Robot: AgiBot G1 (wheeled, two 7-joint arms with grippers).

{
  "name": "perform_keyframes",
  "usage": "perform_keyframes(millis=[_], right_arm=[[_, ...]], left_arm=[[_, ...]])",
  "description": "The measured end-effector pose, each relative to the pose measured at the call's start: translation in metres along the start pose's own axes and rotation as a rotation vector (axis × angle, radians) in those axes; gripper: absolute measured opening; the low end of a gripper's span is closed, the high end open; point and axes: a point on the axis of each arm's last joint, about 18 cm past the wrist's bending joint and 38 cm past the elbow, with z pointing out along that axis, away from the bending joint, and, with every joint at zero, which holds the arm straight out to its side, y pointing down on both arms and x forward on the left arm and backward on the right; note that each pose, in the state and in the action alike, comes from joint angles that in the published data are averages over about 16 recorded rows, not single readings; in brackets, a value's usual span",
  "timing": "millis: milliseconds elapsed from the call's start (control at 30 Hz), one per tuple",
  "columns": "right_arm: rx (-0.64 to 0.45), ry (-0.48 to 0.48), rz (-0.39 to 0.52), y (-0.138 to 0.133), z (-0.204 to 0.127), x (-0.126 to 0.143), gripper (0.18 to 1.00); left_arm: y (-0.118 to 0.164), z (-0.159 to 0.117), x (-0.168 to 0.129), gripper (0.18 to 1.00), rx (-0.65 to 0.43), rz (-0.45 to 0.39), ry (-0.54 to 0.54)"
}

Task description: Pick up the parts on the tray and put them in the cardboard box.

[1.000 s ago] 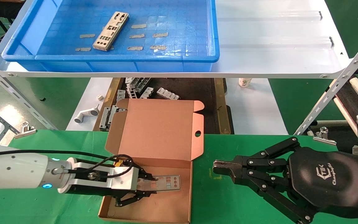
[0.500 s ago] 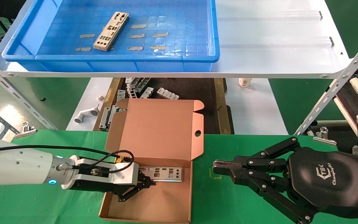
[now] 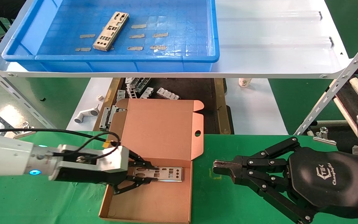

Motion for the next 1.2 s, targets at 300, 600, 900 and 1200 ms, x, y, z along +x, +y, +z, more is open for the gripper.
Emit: perform_keyframes(millis=[300, 600, 900, 1200], right_arm=[[0.0, 0.0, 0.0, 0.0, 0.0, 0.0, 0.191], [0.0, 0.0, 0.0, 0.0, 0.0, 0.0, 0.192], [0.0, 0.0, 0.0, 0.0, 0.0, 0.0, 0.218], [0.0, 0.0, 0.0, 0.0, 0.0, 0.0, 0.302]], left_arm=[[-0.016, -0.03, 0.006, 0.464, 0.129, -0.083, 0.019], [-0.028, -0.047, 0.012, 0.673, 0.217, -0.122, 0.013], [-0.039, -0.057, 0.018, 0.862, 0.283, -0.146, -0.006], [-0.051, -0.068, 0.025, 0.96, 0.345, -0.167, -0.019]])
